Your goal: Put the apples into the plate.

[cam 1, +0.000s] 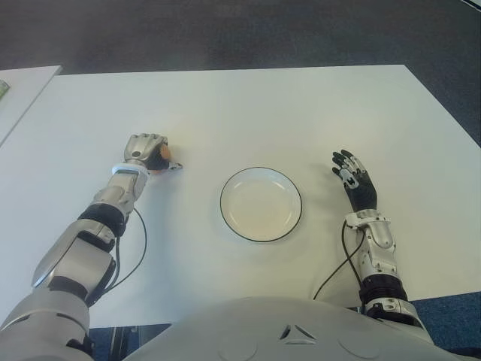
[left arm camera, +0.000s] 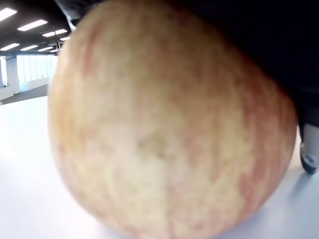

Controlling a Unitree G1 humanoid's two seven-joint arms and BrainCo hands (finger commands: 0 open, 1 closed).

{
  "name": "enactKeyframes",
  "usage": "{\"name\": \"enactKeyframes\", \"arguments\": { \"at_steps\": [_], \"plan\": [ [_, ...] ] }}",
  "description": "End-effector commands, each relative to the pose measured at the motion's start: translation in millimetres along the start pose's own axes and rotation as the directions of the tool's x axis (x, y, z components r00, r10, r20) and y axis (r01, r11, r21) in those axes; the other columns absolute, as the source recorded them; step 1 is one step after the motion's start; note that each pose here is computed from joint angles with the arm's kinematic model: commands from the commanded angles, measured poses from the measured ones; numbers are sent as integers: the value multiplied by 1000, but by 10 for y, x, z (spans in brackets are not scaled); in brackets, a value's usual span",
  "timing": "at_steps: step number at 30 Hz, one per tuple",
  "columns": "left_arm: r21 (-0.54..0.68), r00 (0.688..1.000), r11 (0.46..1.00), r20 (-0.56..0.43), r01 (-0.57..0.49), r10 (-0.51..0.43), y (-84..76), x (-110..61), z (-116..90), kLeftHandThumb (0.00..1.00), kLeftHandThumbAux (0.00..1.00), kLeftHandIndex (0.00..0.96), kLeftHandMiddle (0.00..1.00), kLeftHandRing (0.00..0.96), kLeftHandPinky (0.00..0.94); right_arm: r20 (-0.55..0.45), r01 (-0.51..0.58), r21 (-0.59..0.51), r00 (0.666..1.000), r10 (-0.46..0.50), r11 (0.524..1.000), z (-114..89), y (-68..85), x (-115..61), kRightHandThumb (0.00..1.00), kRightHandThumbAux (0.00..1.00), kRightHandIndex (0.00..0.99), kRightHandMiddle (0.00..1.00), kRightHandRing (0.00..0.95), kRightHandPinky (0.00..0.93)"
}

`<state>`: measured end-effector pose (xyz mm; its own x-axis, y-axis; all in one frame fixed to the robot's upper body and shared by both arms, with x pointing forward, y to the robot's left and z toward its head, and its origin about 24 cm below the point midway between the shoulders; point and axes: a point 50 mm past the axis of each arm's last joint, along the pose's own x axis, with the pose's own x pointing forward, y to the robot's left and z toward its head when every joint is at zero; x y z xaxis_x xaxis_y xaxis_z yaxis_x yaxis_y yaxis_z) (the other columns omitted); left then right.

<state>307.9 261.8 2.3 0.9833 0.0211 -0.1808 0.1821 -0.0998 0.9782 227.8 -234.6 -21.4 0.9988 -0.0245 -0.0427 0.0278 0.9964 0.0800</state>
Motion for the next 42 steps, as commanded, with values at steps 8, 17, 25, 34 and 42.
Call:
{"name": "enactKeyframes", "arguments": {
  "at_steps": [8,17,25,34,42],
  "plan": [
    [10,989,989,-17,145,-145,-318,-163,-11,742,701,441,793,803,781,-219,70,61,974,-55,996,-441,-4,-299,292,536,138,182,96,31],
    [-22,995,995,-8,95,-95,-145,-105,-76,744,700,441,803,812,804,-217,74,69,974,-57,995,-442,2,-302,299,543,143,187,102,37],
    [-22,996,998,57,-61,63,529,71,-23,745,700,441,812,818,800,-212,61,54,976,-48,997,-442,9,-302,284,531,157,193,109,57],
    [-83,947,957,146,-278,287,1279,-17,225,745,700,441,821,822,800,-224,64,66,973,-48,996,-465,24,-295,288,530,157,186,104,56],
    [-133,917,936,197,-325,347,1472,-143,294,746,699,442,830,831,813,-233,71,67,971,-53,995,-476,20,-281,292,533,151,172,86,29]
  ]
}}
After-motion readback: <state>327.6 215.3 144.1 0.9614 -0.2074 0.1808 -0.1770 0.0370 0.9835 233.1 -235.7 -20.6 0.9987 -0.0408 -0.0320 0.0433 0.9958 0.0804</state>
